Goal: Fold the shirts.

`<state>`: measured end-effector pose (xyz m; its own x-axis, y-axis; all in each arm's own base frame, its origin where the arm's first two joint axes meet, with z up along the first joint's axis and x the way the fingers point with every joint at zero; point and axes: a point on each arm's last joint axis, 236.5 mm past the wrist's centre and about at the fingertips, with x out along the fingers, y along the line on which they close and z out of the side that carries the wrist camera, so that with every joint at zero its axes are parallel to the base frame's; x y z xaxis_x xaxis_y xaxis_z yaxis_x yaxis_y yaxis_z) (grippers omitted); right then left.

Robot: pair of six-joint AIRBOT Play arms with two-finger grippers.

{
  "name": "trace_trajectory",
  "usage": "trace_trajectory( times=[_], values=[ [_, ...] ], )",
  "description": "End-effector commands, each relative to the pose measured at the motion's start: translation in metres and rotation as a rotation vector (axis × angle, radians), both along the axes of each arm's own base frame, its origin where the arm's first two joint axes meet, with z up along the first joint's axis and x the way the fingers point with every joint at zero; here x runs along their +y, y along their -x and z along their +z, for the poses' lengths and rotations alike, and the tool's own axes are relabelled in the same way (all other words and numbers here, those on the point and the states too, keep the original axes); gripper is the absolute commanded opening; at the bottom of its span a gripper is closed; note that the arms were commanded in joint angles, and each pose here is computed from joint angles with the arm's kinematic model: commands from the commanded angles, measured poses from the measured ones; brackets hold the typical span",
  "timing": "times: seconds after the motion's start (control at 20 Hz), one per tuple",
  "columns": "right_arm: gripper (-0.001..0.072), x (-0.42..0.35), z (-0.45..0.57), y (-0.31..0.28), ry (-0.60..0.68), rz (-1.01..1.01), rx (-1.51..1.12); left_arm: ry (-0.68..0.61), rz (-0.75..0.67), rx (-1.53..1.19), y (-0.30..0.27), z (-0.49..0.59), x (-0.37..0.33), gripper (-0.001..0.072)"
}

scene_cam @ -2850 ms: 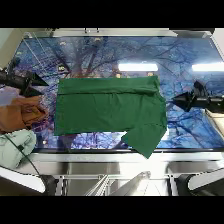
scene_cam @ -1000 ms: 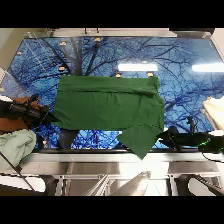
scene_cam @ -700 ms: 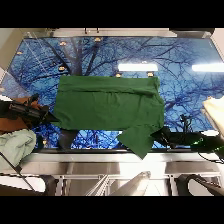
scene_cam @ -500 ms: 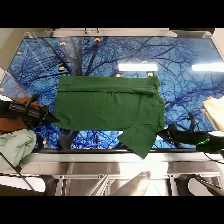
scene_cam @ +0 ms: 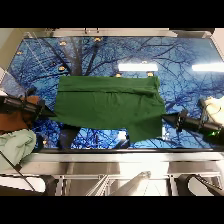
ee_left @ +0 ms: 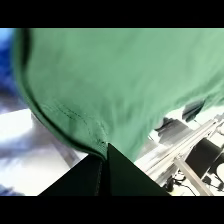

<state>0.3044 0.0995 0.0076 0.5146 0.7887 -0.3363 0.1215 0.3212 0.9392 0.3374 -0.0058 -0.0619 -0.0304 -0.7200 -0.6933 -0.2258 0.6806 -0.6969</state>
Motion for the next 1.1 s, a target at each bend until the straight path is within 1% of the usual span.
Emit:
trace_trajectory(
  times=[0.0, 0.15, 0.25, 0.35, 0.45, 0.6, 0.85, 0.9, 0.95, 1.0, 1.05],
  values=[
    [0.0018, -0.02, 0.02, -0.061, 0.072, -0.052, -0.088, -0.024, -0.02, -0.098, -0.03, 0.027, 0.003, 0.0022],
    [0.0018, -0.005, 0.001, -0.119, 0.087, 0.019, -0.076, -0.056, -0.028, -0.144, -0.061, 0.029, 0.003, 0.0022],
    [0.0018, 0.001, -0.018, -0.161, 0.101, 0.044, -0.077, -0.069, 0.001, -0.147, -0.084, 0.022, 0.01, 0.0022],
    [0.0018, -0.004, -0.031, -0.198, 0.09, 0.04, -0.073, -0.078, 0.041, -0.139, -0.106, 0.011, 0.019, 0.0022],
    [0.0018, -0.013, -0.037, -0.223, 0.089, 0.022, -0.08, -0.088, 0.052, -0.156, -0.127, 0.005, 0.027, 0.0022],
    [0.0018, -0.023, -0.045, -0.24, 0.117, -0.012, -0.086, -0.104, 0.04, -0.197, -0.157, -0.003, 0.025, 0.0022],
    [0.0019, -0.018, -0.074, -0.235, 0.158, 0.022, -0.066, -0.114, -0.047, -0.25, -0.19, -0.022, -0.009, 0.0025],
    [0.0059, -0.018, -0.078, -0.234, 0.171, 0.033, -0.072, -0.128, -0.043, -0.269, -0.197, -0.023, -0.01, 0.011],
    [0.0223, -0.02, -0.078, -0.233, 0.181, 0.043, -0.082, -0.143, -0.022, -0.293, -0.204, -0.022, -0.008, 0.0271],
    [0.0307, -0.023, -0.072, -0.232, 0.184, 0.06, -0.11, -0.16, 0.003, -0.315, -0.209, -0.018, -0.002, 0.0278],
    [0.0309, -0.029, -0.067, -0.229, 0.196, 0.082, -0.137, -0.181, 0.019, -0.327, -0.21, -0.014, 0.006, 0.0278]
  ],
)
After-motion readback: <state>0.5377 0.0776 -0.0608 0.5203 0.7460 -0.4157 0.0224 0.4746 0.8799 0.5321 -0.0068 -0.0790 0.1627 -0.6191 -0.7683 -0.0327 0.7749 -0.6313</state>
